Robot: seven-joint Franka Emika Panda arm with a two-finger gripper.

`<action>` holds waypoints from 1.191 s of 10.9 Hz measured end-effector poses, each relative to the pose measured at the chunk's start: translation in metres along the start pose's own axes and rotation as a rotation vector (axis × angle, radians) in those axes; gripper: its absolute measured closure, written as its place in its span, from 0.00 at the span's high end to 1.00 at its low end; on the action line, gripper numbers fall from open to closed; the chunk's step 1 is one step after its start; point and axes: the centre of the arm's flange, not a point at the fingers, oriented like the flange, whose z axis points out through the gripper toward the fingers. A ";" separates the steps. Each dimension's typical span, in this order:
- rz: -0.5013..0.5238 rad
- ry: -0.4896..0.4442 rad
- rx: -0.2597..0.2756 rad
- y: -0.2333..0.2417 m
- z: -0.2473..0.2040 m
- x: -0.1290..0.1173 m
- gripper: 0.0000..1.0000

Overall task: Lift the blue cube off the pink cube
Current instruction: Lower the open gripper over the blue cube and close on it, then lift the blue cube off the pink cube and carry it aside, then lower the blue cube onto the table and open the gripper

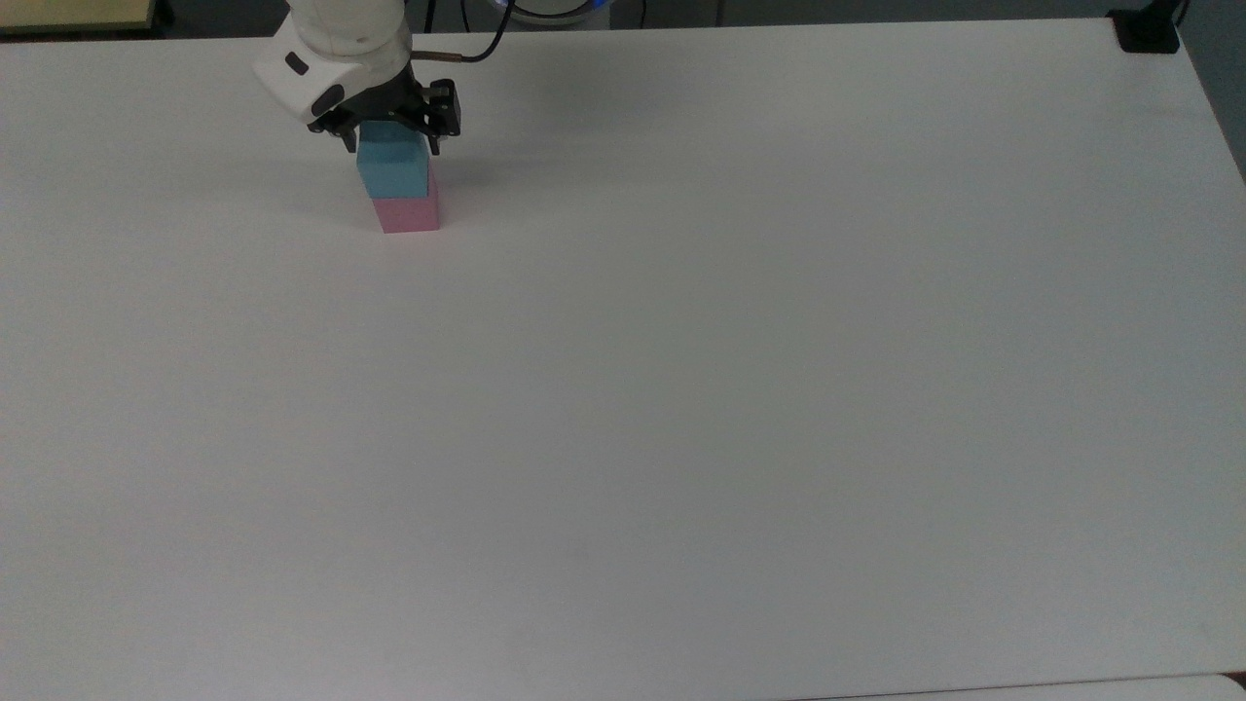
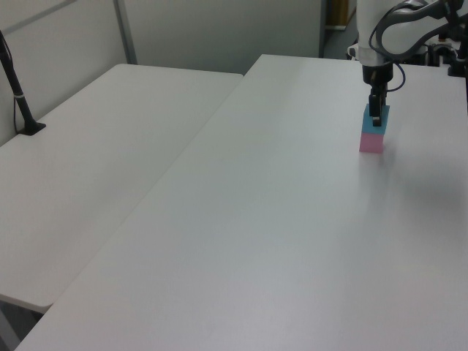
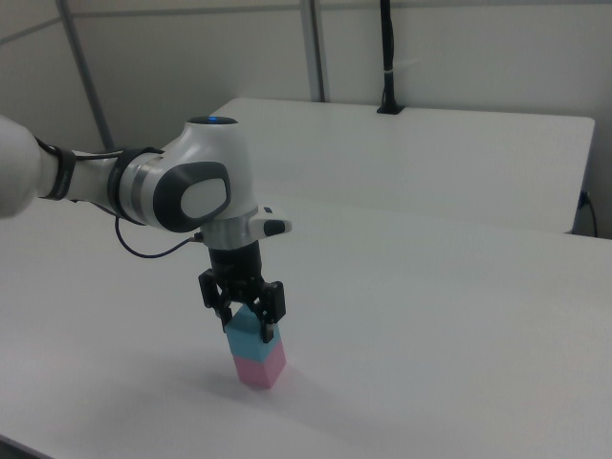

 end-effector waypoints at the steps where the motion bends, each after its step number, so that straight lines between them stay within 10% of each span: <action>1: 0.000 0.001 0.000 0.000 -0.001 0.000 0.70; 2: 0.002 0.005 -0.001 0.001 -0.003 0.000 0.58; 6: 0.052 0.047 -0.010 0.029 -0.044 0.012 0.57; 13: 0.116 0.038 -0.036 0.101 0.013 0.131 0.57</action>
